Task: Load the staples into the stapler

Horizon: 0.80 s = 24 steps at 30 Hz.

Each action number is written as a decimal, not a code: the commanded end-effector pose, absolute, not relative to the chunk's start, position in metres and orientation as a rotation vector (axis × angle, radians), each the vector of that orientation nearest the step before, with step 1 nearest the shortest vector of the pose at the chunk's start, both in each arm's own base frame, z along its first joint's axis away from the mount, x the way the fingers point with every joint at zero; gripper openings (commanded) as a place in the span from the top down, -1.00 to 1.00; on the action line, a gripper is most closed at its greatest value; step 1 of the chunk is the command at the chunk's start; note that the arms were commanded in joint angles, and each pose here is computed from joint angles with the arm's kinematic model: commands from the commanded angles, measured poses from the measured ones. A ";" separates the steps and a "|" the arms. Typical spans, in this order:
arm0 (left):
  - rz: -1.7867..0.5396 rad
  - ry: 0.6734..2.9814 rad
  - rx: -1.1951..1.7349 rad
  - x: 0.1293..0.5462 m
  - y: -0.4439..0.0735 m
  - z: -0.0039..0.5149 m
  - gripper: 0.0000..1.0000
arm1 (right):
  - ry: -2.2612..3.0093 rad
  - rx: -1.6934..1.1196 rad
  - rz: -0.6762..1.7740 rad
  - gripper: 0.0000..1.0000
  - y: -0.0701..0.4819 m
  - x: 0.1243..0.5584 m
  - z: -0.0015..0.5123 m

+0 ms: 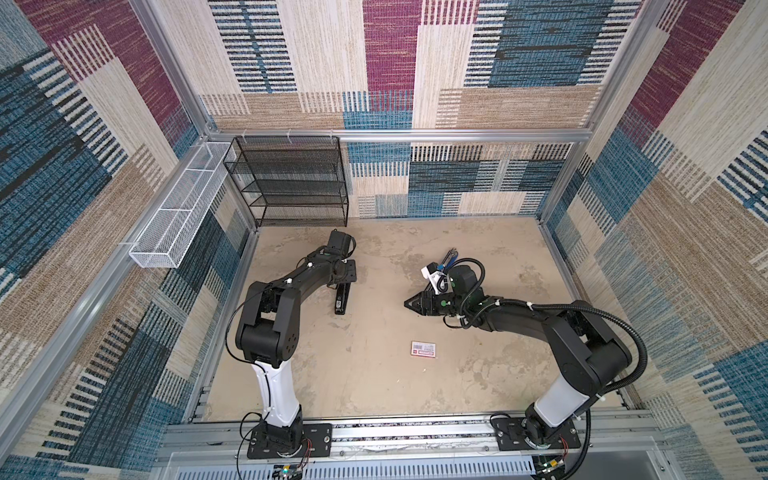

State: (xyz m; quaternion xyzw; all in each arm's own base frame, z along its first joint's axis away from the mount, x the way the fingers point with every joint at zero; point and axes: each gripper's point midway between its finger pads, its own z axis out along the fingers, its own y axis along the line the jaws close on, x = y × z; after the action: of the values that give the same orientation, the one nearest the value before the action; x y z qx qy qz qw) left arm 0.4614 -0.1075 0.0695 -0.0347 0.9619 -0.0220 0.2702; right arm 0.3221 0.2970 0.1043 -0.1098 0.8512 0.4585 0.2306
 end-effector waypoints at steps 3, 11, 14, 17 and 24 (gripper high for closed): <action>-0.137 2.607 -0.064 0.454 -0.117 0.072 0.28 | 2.329 -0.320 1.253 0.03 0.300 0.327 0.107; -0.259 2.625 -0.008 0.438 -0.145 0.075 0.74 | 2.349 -0.313 1.254 0.05 0.301 0.329 0.100; -0.282 2.632 0.046 0.427 -0.161 0.075 0.75 | 2.357 -0.313 1.250 0.05 0.302 0.331 0.098; -0.274 2.632 0.104 0.415 -0.175 0.075 0.75 | 2.369 -0.307 1.241 0.06 0.302 0.333 0.094; -0.207 2.641 0.192 0.398 -0.191 0.071 0.41 | 2.382 -0.295 1.214 0.05 0.301 0.336 0.090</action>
State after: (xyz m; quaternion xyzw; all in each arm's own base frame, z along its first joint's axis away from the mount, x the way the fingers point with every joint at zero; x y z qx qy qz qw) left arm 0.3972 -0.1942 0.0692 0.0695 0.9654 -0.0932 0.2336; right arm 0.3318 0.3011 0.0884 -0.1036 0.8628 0.4462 0.2138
